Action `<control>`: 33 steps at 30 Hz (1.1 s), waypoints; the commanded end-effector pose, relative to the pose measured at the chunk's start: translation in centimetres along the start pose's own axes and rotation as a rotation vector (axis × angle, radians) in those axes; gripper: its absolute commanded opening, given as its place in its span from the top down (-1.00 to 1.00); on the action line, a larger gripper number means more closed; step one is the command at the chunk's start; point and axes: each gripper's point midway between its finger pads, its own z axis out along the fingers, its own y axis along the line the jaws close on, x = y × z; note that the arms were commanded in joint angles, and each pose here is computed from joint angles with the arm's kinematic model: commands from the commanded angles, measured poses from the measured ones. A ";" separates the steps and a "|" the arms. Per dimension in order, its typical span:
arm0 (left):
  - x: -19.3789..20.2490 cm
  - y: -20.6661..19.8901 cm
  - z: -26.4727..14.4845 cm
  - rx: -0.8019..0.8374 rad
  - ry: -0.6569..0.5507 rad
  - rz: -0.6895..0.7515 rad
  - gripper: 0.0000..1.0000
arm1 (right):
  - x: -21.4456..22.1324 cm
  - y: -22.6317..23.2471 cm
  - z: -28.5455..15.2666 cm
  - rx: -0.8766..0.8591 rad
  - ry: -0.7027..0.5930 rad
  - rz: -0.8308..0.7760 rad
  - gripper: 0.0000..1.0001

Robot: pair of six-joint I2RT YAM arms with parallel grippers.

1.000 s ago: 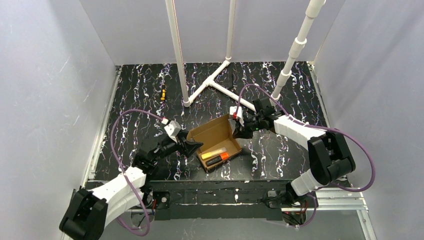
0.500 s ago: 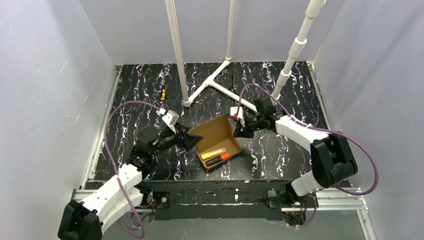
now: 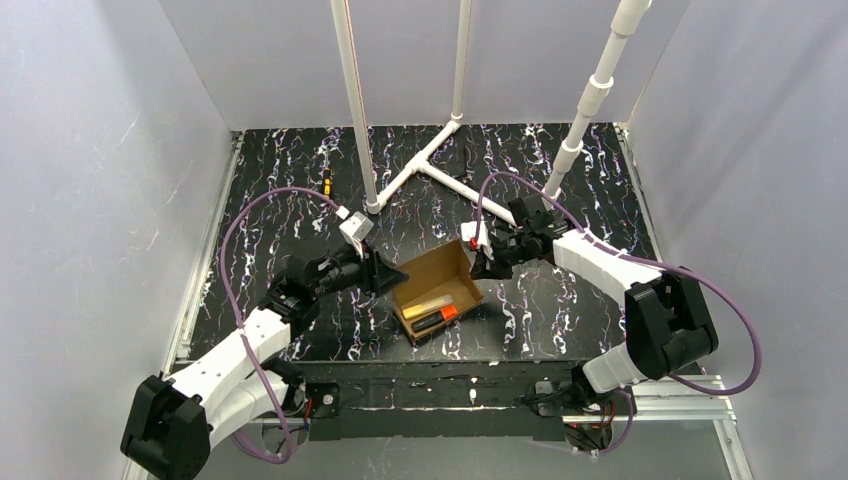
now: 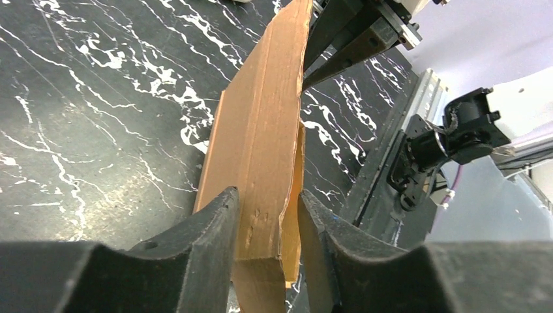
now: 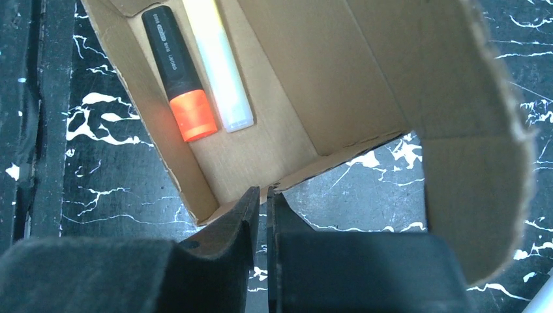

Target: Fold the paper box

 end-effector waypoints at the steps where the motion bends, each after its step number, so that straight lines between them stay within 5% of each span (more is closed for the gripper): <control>1: -0.9 -1.9 -0.2 0.078 0.013 -0.004 0.30 | -2.1 0.3 -1.0 -0.031 -0.041 -0.078 0.65; 16: 2.1 -1.6 -0.4 0.073 0.106 -0.068 0.40 | 0.8 2.5 -1.7 -0.138 0.084 -0.162 0.64; 33: 3.2 -1.6 -0.1 0.067 0.165 -0.097 0.40 | -0.2 3.3 -0.4 -0.155 0.083 -0.223 0.64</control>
